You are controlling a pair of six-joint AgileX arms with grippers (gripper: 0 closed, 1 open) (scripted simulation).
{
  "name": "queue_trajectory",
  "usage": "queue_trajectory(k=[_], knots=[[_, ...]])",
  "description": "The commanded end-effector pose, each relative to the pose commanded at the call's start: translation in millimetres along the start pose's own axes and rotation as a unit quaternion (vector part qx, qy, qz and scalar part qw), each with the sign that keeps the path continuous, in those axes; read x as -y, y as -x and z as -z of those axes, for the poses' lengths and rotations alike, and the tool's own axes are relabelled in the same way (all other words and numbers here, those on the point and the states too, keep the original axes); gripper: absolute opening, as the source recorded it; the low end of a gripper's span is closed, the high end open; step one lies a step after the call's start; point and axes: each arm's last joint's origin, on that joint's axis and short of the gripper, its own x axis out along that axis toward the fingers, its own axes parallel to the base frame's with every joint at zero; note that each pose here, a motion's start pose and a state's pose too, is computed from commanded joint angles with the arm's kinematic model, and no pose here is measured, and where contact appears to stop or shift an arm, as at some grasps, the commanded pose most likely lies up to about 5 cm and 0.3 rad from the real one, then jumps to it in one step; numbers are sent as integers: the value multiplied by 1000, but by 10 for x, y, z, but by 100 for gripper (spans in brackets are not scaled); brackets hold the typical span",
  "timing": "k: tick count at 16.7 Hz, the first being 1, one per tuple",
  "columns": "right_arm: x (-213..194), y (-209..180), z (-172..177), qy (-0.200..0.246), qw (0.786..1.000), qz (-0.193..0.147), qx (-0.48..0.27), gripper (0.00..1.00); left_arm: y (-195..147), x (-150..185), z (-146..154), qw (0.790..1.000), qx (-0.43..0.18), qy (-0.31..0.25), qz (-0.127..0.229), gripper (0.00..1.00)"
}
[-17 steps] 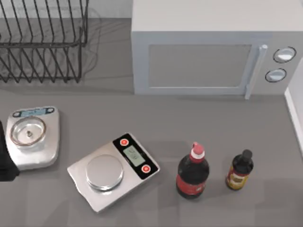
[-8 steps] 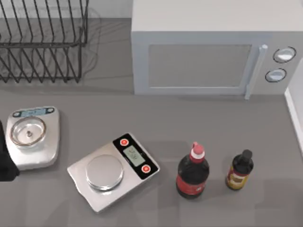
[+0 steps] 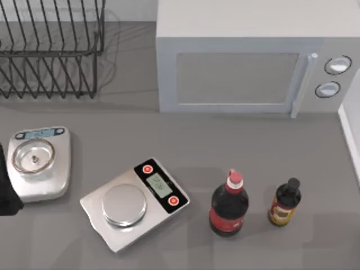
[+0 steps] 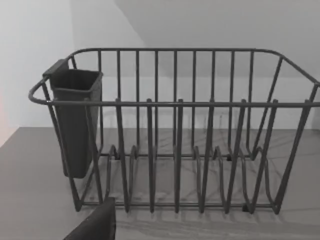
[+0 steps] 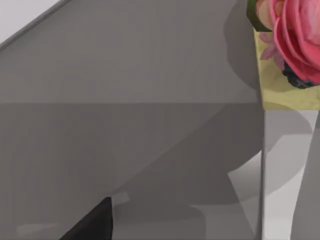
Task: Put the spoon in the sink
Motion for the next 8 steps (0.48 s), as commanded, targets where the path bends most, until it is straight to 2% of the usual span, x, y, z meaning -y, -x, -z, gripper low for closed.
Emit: queue_trajectory(k=[6, 7, 8], knots=[[0, 0, 0, 0, 1000, 0, 0, 0, 0, 0, 0, 1000, 0, 0, 0, 100], [-13, 216, -21, 1, 1000, -1, 16, 0, 0, 0, 0, 1000, 0, 0, 0, 100], [-14, 223, -24, 1, 1000, -1, 16, 0, 0, 0, 0, 1000, 0, 0, 0, 100]])
